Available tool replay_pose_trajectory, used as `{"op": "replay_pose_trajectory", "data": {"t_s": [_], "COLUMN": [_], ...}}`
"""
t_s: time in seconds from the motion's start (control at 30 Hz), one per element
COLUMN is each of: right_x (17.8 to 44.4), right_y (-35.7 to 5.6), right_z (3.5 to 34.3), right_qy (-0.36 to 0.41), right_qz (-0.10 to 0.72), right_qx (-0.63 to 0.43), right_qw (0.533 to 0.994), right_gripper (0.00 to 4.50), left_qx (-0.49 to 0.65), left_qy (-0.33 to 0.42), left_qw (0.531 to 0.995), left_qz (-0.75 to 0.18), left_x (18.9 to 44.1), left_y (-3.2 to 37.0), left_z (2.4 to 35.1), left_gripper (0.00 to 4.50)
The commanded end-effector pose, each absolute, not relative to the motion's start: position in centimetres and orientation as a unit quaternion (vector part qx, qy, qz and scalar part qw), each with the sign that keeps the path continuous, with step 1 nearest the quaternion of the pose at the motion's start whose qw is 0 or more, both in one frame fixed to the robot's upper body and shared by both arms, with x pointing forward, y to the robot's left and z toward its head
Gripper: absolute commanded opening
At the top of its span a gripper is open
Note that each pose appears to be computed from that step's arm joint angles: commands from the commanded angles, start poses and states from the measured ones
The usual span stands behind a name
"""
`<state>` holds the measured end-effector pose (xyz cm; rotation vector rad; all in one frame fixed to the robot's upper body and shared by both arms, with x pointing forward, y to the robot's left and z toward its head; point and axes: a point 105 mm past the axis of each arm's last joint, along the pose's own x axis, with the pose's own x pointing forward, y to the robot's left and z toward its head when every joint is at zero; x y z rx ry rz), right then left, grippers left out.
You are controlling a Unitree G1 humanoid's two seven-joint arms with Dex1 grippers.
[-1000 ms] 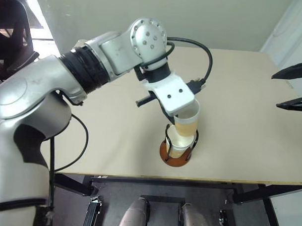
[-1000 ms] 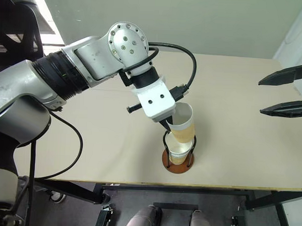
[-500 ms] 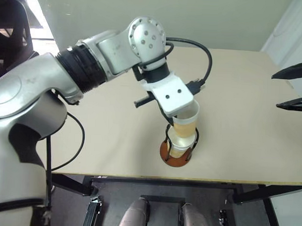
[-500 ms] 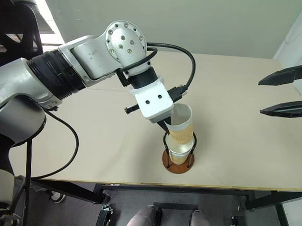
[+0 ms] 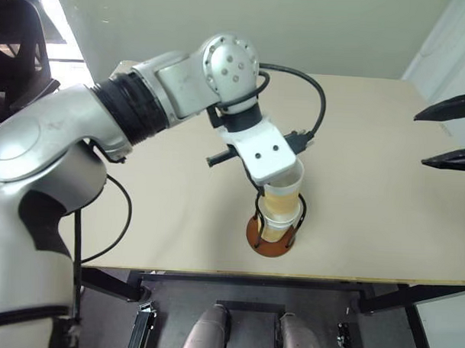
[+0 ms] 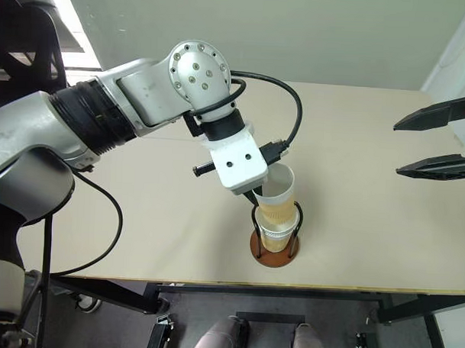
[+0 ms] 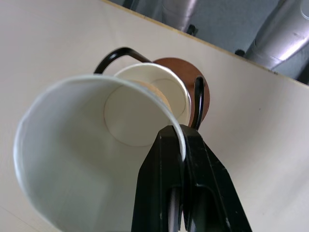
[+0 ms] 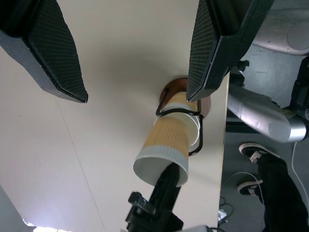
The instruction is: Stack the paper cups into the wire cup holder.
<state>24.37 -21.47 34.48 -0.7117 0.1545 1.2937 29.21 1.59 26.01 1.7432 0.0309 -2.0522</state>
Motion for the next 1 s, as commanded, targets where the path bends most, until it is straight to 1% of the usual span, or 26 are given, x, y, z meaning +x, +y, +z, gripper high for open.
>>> {"op": "replay_pose_trajectory", "data": {"t_s": [0.03, 0.1, 0.27, 0.3, 0.37, 0.43, 0.47, 0.5, 0.53, 0.57, 0.6, 0.67, 0.7, 0.83, 0.93, 1.0], "right_x": [23.9, 24.0, 24.0, 24.0, 24.1, 24.1, 24.2, 24.3, 24.4, 24.5, 24.5, 25.1, 25.3, 26.8, 28.0, 28.9], "right_y": [-21.3, -21.4, -21.6, -21.6, -21.7, -21.8, -21.9, -22.0, -22.0, -22.1, -22.1, -22.3, -22.4, -22.8, -23.4, -23.8], "right_z": [35.3, 35.2, 35.0, 35.0, 34.8, 34.7, 34.4, 34.2, 34.0, 33.9, 33.8, 33.5, 33.4, 32.8, 31.6, 31.0], "right_qy": [0.060, 0.062, 0.067, 0.066, 0.066, 0.063, 0.064, 0.065, 0.066, 0.065, 0.064, 0.059, 0.058, 0.042, 0.040, 0.039], "right_qz": [0.582, 0.581, 0.578, 0.577, 0.576, 0.577, 0.577, 0.576, 0.576, 0.576, 0.576, 0.569, 0.566, 0.540, 0.513, 0.490], "right_qx": [-0.340, -0.339, -0.341, -0.343, -0.346, -0.351, -0.352, -0.356, -0.358, -0.357, -0.357, -0.352, -0.352, -0.330, -0.325, -0.312], "right_qw": [0.736, 0.737, 0.738, 0.738, 0.737, 0.735, 0.734, 0.733, 0.732, 0.732, 0.733, 0.741, 0.743, 0.773, 0.793, 0.813], "right_gripper": [3.29, 3.29, 3.29, 3.29, 3.29, 3.29, 3.29, 3.29, 3.29, 3.29, 3.29, 3.29, 3.29, 3.29, 3.29, 3.29], "left_qx": [0.637, 0.636, 0.629, 0.618, 0.590, 0.584, 0.561, 0.539, 0.522, 0.496, 0.480, 0.408, 0.386, 0.293, 0.235, 0.205], "left_qy": [0.008, 0.008, -0.007, -0.012, -0.007, -0.008, -0.012, -0.016, -0.018, -0.023, -0.026, -0.025, -0.023, -0.009, 0.001, -0.001], "left_qw": [0.208, 0.209, 0.221, 0.238, 0.274, 0.290, 0.317, 0.343, 0.360, 0.391, 0.409, 0.476, 0.492, 0.588, 0.662, 0.702], "left_qz": [-0.742, -0.742, -0.746, -0.750, -0.760, -0.758, -0.764, -0.769, -0.773, -0.775, -0.775, -0.779, -0.780, -0.754, -0.712, -0.682], "left_x": [29.1, 29.2, 29.1, 29.2, 29.2, 29.5, 29.6, 29.8, 29.8, 30.2, 30.4, 31.1, 31.2, 32.5, 33.8, 34.6], "left_y": [1.5, 1.5, 0.9, 0.7, 0.5, 0.8, 0.7, 0.8, 0.8, 0.9, 0.9, 1.9, 2.2, 5.2, 7.5, 8.7], "left_z": [26.1, 26.1, 26.4, 26.8, 27.5, 27.7, 28.1, 28.5, 28.8, 29.4, 29.7, 30.5, 30.6, 30.3, 29.5, 29.3], "left_gripper": [0.19, 0.60, 2.30, 2.59, 3.34, 3.98, 4.26, 4.44, 4.44, 4.44, 4.44, 4.44, 4.44, 4.44, 4.44, 4.44]}}
